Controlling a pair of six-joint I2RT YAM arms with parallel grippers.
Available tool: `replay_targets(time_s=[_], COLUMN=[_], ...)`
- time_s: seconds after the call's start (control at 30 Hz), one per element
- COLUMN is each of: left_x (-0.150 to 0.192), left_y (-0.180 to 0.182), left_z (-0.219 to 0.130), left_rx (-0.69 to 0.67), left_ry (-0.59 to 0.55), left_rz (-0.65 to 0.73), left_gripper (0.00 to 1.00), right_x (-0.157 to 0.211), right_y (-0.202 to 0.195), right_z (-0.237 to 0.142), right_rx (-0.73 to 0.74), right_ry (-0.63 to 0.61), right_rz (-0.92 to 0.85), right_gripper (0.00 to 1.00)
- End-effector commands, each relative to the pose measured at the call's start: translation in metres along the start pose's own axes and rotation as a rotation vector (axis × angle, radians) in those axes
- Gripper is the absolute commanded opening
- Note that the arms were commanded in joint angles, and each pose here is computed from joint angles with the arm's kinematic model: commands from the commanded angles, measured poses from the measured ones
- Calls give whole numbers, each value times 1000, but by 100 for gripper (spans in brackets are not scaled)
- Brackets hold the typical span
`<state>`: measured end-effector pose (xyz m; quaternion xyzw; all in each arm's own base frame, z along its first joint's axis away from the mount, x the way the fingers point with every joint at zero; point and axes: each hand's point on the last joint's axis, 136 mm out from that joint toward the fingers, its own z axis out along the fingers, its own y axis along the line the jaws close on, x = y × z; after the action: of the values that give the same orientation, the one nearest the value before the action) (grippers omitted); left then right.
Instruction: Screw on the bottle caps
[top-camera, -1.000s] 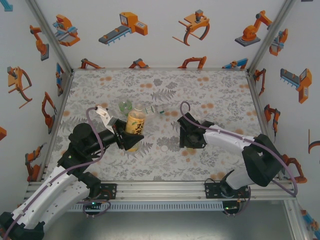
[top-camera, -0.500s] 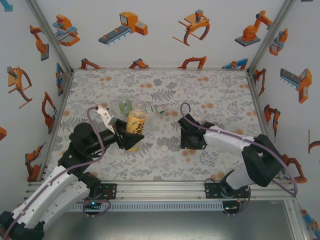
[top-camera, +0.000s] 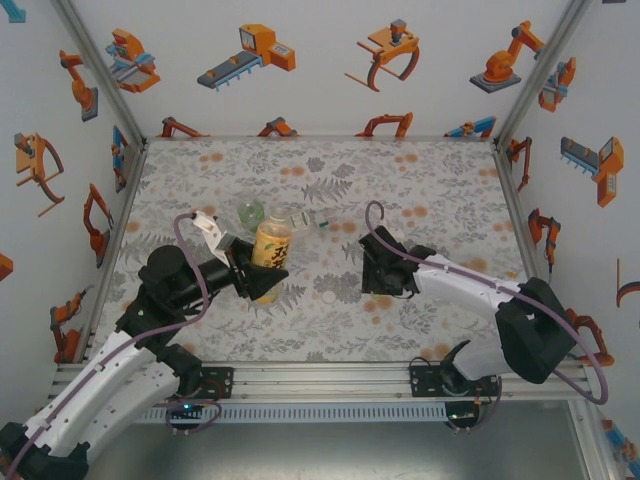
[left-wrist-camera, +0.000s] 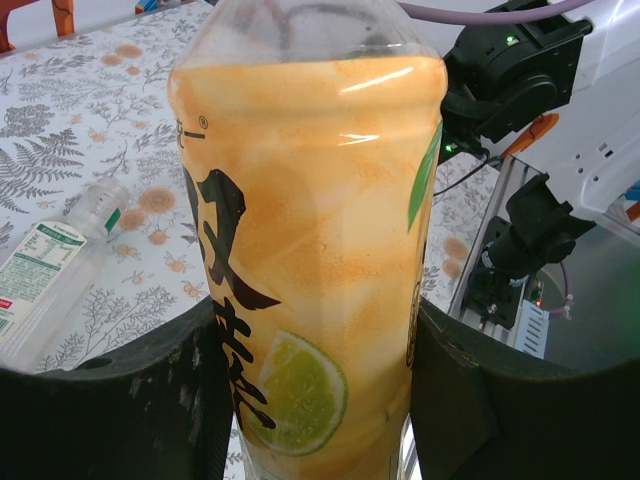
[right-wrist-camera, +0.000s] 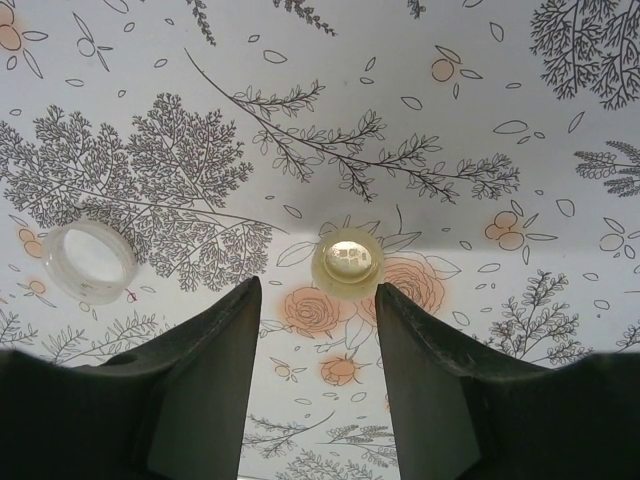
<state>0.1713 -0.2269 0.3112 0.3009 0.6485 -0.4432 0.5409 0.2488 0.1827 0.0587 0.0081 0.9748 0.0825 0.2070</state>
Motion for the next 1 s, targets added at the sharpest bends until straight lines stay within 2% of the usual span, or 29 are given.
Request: replay_targets(time_s=[0.0, 0.5, 0.97], left_x=[-18, -18, -18], left_y=[-7, -7, -6], left_z=[-2, -5, -3], left_rx=[17, 9, 8], left_ry=[-52, -56, -53], left_rz=[7, 7, 8], left_gripper=[2, 3, 3], right_x=[3, 7, 2], right_y=[-1, -2, -3], right_z=[4, 11, 6], right_rx=[11, 24, 10], right_ry=[12, 29, -15], right_rz=[2, -6, -10], right_gripper=[48, 48, 46])
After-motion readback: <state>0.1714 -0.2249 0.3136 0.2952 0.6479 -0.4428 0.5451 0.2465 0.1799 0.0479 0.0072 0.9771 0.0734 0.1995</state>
